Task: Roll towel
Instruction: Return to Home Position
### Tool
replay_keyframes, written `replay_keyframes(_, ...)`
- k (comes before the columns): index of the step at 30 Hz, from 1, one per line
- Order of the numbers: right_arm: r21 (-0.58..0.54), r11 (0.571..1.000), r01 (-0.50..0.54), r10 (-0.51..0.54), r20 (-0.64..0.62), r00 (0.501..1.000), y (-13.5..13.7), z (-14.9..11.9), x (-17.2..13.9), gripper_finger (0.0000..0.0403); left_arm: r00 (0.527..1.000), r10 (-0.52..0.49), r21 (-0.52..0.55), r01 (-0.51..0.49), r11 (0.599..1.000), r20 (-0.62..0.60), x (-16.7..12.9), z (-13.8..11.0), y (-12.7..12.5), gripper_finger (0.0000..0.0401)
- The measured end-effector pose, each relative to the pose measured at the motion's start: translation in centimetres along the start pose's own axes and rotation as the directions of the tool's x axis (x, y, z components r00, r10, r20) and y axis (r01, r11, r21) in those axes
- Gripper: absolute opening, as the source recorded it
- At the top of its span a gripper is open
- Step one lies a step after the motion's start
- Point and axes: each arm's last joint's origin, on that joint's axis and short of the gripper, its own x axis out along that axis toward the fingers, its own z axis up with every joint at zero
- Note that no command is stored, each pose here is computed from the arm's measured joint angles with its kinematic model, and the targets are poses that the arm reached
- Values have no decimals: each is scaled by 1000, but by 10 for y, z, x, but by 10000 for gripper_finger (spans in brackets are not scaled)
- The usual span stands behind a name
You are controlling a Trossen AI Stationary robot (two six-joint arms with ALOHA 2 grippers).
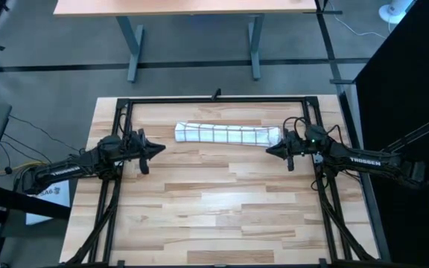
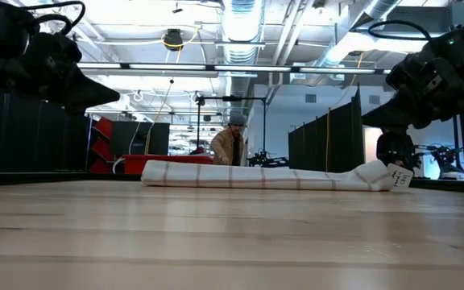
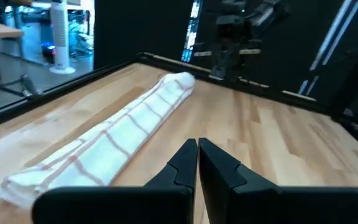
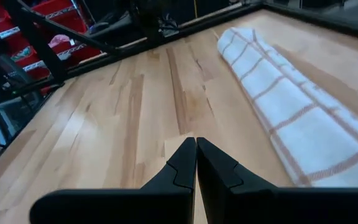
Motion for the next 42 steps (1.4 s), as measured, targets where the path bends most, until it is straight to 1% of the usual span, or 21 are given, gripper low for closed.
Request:
replay_keyframes(2,10,1000,-7,7,8,1000,1,1,0,0,998,-64,28,64,998,25,-1,3,-2,0)
replay_keyframes(6,-25,999,-41,43,72,996,4,8,0,0,979,-173,70,166,984,111,-4,12,-8,0)
replay_keyframes(10,-46,995,-92,98,142,985,8,16,0,0,942,-252,130,227,965,222,-10,22,-15,0)
replay_keyframes(14,-63,991,-117,127,180,975,12,20,-1,0,920,-303,128,279,952,250,-14,24,-21,0)
replay_keyframes(16,-67,989,-134,145,203,968,14,23,-2,0,924,-291,95,276,957,247,-13,22,-24,0)
replay_keyframes(18,-61,986,-155,165,217,962,18,24,-4,0,929,-251,62,244,968,271,-13,23,-26,0)
replay_keyframes(23,-84,973,-217,232,276,933,28,30,-10,0,900,-188,105,159,982,393,-19,32,-36,0)
replay_keyframes(25,-108,966,-234,256,302,918,32,32,-13,0,906,-183,133,142,981,381,-20,30,-40,0)
replay_keyframes(26,-115,965,-236,261,313,913,33,33,-14,0,918,-180,137,140,981,353,-20,27,-42,0)
replay_keyframes(27,-120,964,-237,264,320,910,34,34,-15,0,932,-179,138,142,980,316,-19,23,-43,0)
replay_keyframes(29,-115,964,-241,265,309,913,34,32,-16,0,961,-195,137,170,976,198,-17,11,-46,0)
replay_keyframes(31,-120,957,-263,287,285,914,35,30,-17,0,966,-221,139,202,970,137,-17,5,-48,0)
replay_keyframes(34,-116,939,-325,343,214,915,36,24,-18,0,958,-255,170,232,958,133,-19,4,-51,0)
replay_keyframes(36,-109,932,-346,360,161,919,36,19,-18,0,959,-267,183,247,952,96,-18,1,-51,0)
replay_keyframes(42,-98,942,-322,328,55,943,32,5,-20,0,958,-271,211,247,946,94,-18,1,-52,0)
